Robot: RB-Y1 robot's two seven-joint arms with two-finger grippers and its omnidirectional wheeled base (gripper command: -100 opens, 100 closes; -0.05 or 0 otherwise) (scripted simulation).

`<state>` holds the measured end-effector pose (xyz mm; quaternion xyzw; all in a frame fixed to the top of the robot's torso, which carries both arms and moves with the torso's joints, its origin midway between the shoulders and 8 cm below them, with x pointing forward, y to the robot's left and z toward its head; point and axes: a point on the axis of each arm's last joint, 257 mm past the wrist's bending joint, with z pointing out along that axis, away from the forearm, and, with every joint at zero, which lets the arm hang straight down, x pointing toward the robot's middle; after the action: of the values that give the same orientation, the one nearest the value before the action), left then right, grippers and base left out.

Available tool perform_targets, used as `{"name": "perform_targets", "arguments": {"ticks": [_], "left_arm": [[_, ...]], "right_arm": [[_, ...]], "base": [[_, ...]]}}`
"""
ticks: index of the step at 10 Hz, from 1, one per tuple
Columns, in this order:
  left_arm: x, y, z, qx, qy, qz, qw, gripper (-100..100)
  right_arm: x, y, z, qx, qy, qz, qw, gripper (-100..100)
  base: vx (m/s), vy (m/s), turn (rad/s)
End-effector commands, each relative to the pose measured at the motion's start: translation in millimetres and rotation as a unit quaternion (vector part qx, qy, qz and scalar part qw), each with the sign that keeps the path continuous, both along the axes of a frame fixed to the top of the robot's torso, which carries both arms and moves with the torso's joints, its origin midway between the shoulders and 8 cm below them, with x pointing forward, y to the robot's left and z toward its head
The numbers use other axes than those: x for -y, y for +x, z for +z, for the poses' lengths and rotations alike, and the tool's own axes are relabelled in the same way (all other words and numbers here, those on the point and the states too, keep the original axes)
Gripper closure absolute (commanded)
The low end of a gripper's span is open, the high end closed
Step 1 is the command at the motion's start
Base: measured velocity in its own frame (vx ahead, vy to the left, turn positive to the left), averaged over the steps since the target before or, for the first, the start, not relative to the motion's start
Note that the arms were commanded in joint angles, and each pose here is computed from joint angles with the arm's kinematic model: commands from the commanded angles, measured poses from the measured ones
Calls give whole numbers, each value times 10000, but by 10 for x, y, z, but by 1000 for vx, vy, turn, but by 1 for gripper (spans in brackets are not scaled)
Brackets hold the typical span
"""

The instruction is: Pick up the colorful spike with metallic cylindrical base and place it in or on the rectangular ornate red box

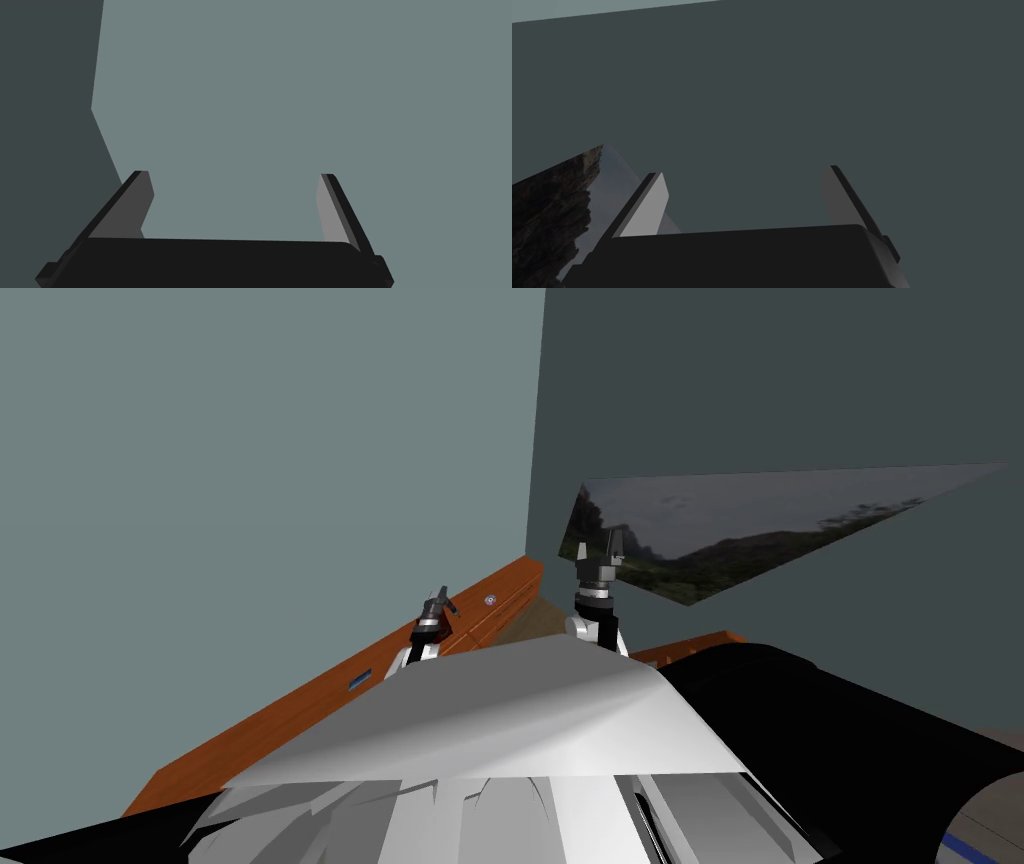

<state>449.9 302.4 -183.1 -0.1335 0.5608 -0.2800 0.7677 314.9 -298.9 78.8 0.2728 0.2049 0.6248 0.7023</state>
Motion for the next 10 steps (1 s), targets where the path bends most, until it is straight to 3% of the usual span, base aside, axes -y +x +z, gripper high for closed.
{"name": "perform_targets", "arguments": {"ticks": [1,4,5,6,8,9,10], "left_arm": [[-54,16,-177,-169,118,77,9998,-100],[-214,82,-434,-374,583,247,9973,-100],[-250,67,-568,-515,570,277,9967,-100],[-304,105,-580,-498,808,332,9949,-100],[-351,78,-754,-684,790,370,9938,-100],[-426,100,-838,-748,1014,437,9911,-100],[-444,86,-904,-820,1007,450,9905,-100]], "right_arm": [[0,0,0,0,0,0,10000,0],[0,0,0,-1,0,0,10000,0],[0,0,0,0,0,0,10000,0],[0,0,0,0,0,0,10000,0],[0,0,0,-1,0,-1,10000,0],[0,0,0,-1,0,-1,10000,0],[0,0,0,0,0,0,10000,0]], "base": [[-28,37,-66],[-27,36,-106],[-24,40,-84],[-20,44,-141],[-15,25,-33],[-19,22,-150],[-18,31,-72]]}}
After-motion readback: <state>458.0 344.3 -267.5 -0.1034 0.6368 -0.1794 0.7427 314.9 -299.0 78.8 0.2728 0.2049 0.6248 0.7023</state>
